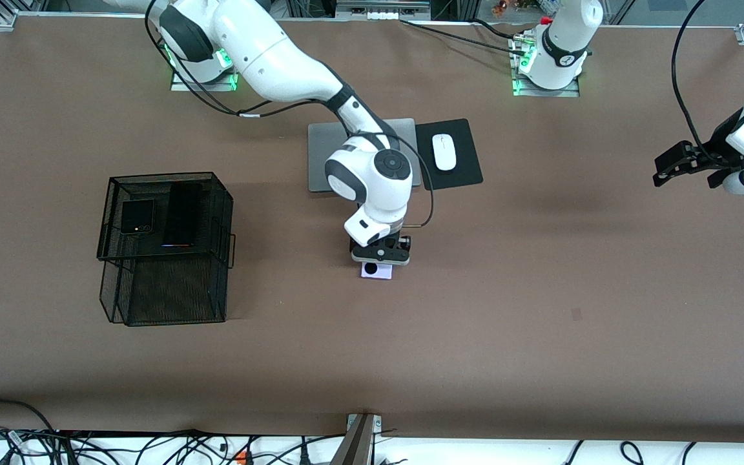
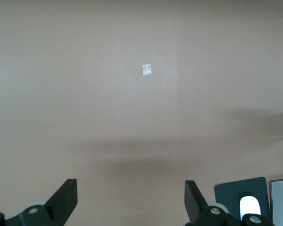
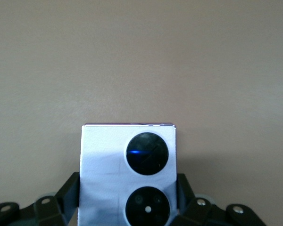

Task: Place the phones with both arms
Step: 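Carry the white phone with the right gripper and lower it into the basket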

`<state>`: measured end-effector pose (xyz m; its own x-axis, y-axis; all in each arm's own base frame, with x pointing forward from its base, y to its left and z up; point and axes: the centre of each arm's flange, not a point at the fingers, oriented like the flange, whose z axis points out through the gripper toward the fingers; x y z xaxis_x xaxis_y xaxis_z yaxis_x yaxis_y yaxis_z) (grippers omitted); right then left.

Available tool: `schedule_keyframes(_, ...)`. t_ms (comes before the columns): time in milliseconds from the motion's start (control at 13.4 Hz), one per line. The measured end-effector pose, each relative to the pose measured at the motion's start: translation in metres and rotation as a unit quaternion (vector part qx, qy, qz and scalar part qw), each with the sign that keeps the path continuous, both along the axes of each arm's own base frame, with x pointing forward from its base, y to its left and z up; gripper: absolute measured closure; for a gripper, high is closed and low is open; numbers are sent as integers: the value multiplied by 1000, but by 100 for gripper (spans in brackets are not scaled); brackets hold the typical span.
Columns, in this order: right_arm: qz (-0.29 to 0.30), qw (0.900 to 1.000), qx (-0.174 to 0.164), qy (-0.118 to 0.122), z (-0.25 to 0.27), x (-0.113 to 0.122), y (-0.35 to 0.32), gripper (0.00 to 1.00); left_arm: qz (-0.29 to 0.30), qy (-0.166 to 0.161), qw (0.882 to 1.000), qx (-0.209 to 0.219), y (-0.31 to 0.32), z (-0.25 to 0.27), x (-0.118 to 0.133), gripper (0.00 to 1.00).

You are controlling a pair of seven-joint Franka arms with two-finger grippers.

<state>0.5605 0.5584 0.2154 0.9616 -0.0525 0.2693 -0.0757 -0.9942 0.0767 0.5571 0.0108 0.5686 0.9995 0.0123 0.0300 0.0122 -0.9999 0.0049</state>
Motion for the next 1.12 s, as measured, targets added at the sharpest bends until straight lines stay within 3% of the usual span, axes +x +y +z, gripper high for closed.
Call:
schedule_keyframes(298, 5, 999, -17, 26, 122, -6, -9, 16, 1, 0, 1000, 0, 1, 0, 0, 0)
schedule_keyframes(597, 33, 996, -25, 74, 222, 11, -76, 16, 3, 0, 1000, 0, 3, 0, 0, 0)
schedule_keyframes(821, 65, 992, -32, 107, 252, 35, -159, 16, 3, 1, 1000, 0, 3, 0, 0, 0)
schedule_keyframes(1119, 119, 982, -27, 143, 279, 73, -318, 16, 3, 1, 1000, 0, 4, 0, 0, 0)
